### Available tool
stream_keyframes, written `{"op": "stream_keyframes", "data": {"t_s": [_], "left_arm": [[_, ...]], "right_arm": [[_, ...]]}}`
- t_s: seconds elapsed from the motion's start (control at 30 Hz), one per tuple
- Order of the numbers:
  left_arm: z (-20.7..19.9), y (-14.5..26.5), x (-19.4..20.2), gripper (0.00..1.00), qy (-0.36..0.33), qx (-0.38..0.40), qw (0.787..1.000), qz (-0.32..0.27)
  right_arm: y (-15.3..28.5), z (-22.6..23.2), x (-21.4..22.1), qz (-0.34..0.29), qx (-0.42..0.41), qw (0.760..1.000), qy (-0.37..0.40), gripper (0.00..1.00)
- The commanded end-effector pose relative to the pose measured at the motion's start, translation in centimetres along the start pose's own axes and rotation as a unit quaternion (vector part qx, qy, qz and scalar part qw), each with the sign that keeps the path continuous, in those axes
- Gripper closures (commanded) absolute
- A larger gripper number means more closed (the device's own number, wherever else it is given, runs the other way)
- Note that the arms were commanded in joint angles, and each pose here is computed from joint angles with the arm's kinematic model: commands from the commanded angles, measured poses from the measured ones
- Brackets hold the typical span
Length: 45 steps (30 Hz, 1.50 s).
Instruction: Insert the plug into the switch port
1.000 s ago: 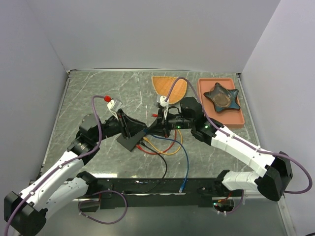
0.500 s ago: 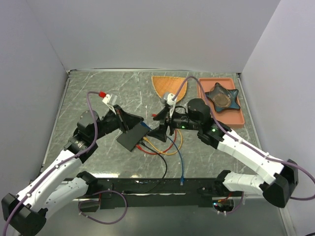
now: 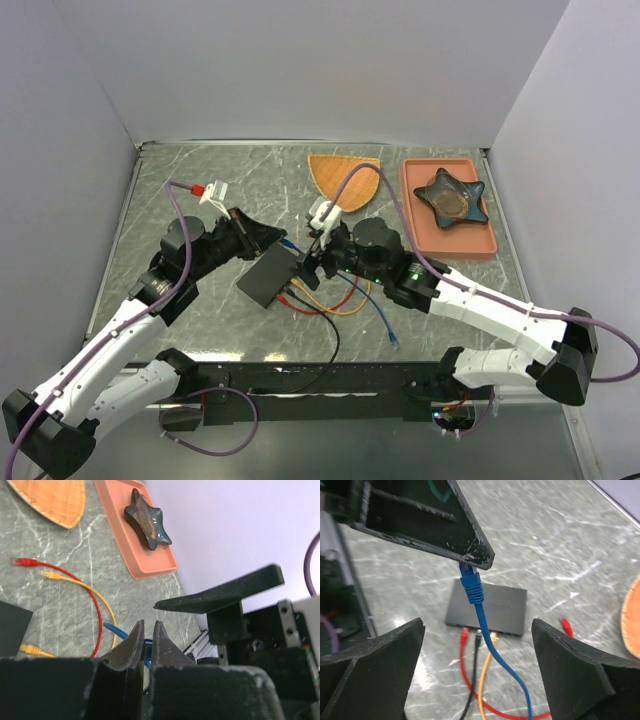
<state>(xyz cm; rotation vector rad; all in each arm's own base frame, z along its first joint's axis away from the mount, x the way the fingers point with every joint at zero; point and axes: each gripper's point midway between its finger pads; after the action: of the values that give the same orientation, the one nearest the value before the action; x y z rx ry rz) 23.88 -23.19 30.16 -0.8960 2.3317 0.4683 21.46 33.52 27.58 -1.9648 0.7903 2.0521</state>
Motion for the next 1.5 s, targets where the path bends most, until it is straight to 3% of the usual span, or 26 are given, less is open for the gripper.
{"op": "stream_keyframes", "data": {"t_s": [0.0, 0.2, 0.23, 0.37, 0.4, 0.6, 1.07, 1.13, 1.17, 1.27, 1.47], "left_arm": [[-1.8, 0.9, -2.2, 0.99, 0.017, 0.008, 0.999, -0.034], [-2.0, 0.8, -2.3, 0.99, 0.014, 0.008, 0.999, -0.034], [-2.1, 0.8, -2.2, 0.99, 0.013, 0.012, 0.999, -0.032], [-2.0, 0.7, -2.1, 0.99, 0.013, 0.012, 0.999, -0.030], [-2.0, 0.7, -2.1, 0.99, 0.013, 0.013, 0.999, -0.030], [-2.1, 0.8, -2.0, 0.99, 0.010, 0.015, 0.999, -0.028], [-1.6, 0.4, -1.6, 0.99, 0.009, 0.010, 1.000, -0.020], [-1.7, 0.4, -1.7, 0.99, 0.008, 0.010, 1.000, -0.022], [-1.5, 0.4, -1.6, 0.99, 0.009, 0.008, 1.000, -0.021], [-1.4, 0.4, -1.7, 0.99, 0.007, 0.006, 1.000, -0.022], [-1.0, 0.3, -1.5, 0.97, 0.005, -0.002, 1.000, -0.019]], "right_arm": [[-0.1, -1.8, -4.2, -0.058, 0.078, 0.994, 0.040, 0.08], [-1.6, -1.2, -4.2, -0.057, 0.074, 0.994, 0.052, 0.14], [-1.7, -1.1, -4.4, -0.058, 0.071, 0.994, 0.055, 0.21], [-2.4, -1.2, -4.2, -0.053, 0.075, 0.994, 0.058, 0.28], [-2.6, -1.1, -4.0, -0.049, 0.075, 0.994, 0.059, 0.36], [-3.0, -1.1, -4.0, -0.048, 0.076, 0.994, 0.056, 0.52], [-2.4, -0.8, -4.7, -0.067, 0.073, 0.994, 0.050, 0.53], [-2.4, -0.8, -4.7, -0.067, 0.074, 0.994, 0.047, 0.68], [-2.4, -0.9, -4.6, -0.066, 0.076, 0.994, 0.047, 0.82], [-2.4, -1.0, -4.6, -0.066, 0.079, 0.994, 0.046, 1.00], [-2.3, -1.3, -4.6, -0.066, 0.087, 0.993, 0.047, 1.00]]}}
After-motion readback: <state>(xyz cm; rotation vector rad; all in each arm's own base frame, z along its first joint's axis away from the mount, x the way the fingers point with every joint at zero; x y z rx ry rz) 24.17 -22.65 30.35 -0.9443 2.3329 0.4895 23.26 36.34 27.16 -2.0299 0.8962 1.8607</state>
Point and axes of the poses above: each gripper's point midway between its finger pads, its own y axis back along the fingers, its own z axis along the line the jaws close on, x = y × z
